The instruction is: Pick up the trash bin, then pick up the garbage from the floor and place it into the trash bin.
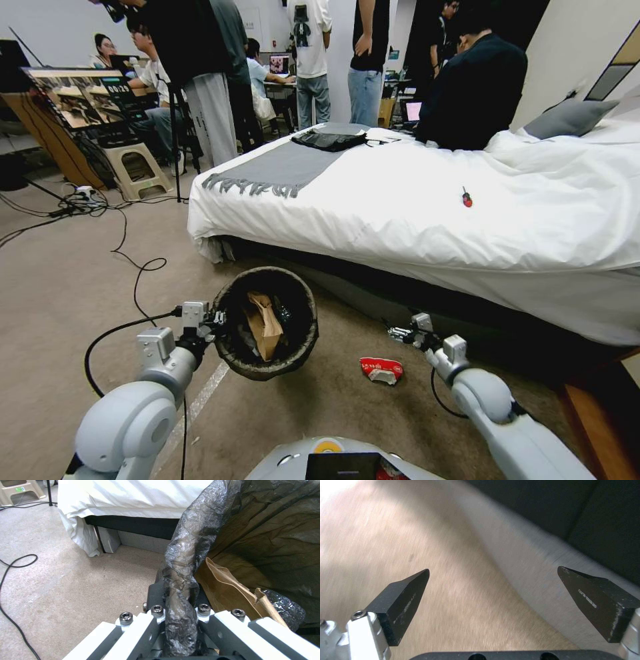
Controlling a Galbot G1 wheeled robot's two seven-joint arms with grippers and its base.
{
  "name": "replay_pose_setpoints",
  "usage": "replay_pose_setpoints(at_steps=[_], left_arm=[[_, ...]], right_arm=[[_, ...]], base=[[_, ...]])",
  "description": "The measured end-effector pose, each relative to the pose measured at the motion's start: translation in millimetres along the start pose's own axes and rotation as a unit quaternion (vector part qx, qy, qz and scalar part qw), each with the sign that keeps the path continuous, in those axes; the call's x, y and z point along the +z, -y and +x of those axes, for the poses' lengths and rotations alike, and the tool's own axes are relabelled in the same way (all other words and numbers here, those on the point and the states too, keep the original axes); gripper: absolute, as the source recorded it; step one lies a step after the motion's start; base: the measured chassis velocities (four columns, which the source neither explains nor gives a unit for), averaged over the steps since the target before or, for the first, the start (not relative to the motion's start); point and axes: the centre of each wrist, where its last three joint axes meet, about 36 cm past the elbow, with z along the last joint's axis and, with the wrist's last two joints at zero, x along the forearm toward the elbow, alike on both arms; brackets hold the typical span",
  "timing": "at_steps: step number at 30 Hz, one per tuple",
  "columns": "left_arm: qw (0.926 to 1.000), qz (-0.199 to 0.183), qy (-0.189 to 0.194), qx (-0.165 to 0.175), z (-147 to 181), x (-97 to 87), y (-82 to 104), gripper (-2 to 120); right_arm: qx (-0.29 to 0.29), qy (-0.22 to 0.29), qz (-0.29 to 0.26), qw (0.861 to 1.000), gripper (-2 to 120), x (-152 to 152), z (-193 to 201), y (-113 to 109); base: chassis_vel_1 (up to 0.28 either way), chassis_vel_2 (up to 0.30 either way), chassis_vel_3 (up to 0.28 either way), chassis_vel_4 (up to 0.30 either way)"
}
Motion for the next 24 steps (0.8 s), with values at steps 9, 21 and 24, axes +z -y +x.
replay_pose_setpoints(at_steps=[9, 21, 24], left_arm=[[0.9999, -0.002, 0.007, 0.011, -3.3, -3.4, 3.3, 1], [0.9998, -0.005, 0.009, 0.017, -5.1, -5.4, 3.5, 1], [0.9998, -0.005, 0.009, 0.018, -4.9, -5.6, 4.0, 1]], right_arm=[[-0.014, -0.044, -0.002, 0.999, 100, 17.5, -14.2, 32.7], [-0.039, -0.095, 0.009, 0.995, 100, 52.2, -24.2, 60.9], [-0.051, -0.105, 0.027, 0.993, 100, 59.8, -27.1, 65.6]], base=[[0.000, 0.000, 0.000, 0.000], [0.000, 0.000, 0.000, 0.000], [0.000, 0.000, 0.000, 0.000]])
